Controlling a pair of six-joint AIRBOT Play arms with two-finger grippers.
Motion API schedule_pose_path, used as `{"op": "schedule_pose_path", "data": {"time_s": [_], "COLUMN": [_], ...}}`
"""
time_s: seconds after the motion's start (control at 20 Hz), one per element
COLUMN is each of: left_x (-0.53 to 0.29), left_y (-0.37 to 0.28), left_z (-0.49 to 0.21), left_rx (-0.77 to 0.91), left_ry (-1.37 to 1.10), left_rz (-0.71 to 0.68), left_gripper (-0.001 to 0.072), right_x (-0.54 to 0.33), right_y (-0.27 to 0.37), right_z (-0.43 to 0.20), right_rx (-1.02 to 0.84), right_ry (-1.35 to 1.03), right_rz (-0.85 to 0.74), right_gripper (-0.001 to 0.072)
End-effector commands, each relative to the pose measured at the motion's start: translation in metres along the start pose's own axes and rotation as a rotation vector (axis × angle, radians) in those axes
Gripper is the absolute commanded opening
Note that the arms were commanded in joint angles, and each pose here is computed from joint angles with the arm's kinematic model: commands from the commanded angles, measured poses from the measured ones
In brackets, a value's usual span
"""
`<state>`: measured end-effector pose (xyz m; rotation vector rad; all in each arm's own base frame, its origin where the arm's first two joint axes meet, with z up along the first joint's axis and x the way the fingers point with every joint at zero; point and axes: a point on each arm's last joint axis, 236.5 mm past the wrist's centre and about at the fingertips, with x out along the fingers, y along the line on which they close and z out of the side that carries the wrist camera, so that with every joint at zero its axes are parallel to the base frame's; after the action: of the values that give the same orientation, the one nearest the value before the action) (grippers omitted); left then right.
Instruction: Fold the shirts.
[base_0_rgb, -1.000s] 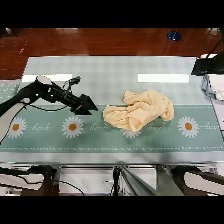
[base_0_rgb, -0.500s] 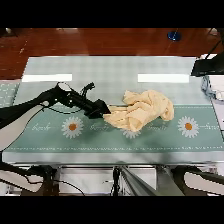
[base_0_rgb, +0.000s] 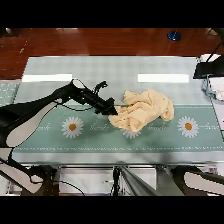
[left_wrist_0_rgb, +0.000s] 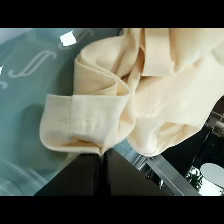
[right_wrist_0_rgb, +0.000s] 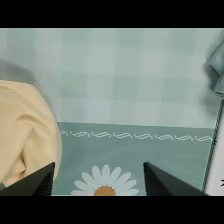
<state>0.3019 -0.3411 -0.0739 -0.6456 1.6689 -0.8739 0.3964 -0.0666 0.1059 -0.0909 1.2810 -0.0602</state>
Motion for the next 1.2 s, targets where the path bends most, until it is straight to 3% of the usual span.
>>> {"op": "schedule_pose_path", "data": {"time_s": [0.0,0.2,0.3,0.9,1.15], "left_x": [-0.008,-0.013,-0.013,-0.013,-0.013], "left_y": [-0.004,-0.002,-0.002,-0.002,-0.002], "left_z": [-0.008,-0.009,-0.009,-0.009,-0.009], "left_rx": [0.021,0.023,0.031,0.030,0.030], "left_ry": [0.048,0.054,0.054,0.055,0.054], "left_rz": [-0.028,-0.037,-0.037,-0.038,-0.037], "left_gripper": [0.0044,0.0044,0.0044,0.0044,0.0044], "right_x": [0.020,0.062,0.074,0.123,0.142], "right_y": [-0.021,0.015,0.031,0.117,0.185], "right_z": [-0.023,-0.072,-0.086,-0.088,-0.101], "right_rx": [0.043,0.252,0.301,0.228,0.147], "right_ry": [0.071,0.158,0.175,0.129,0.243], "right_rz": [0.005,0.439,0.556,0.647,0.718], "right_gripper": [0.0605,0.0621,0.0621,0.0621,0.0595]}}
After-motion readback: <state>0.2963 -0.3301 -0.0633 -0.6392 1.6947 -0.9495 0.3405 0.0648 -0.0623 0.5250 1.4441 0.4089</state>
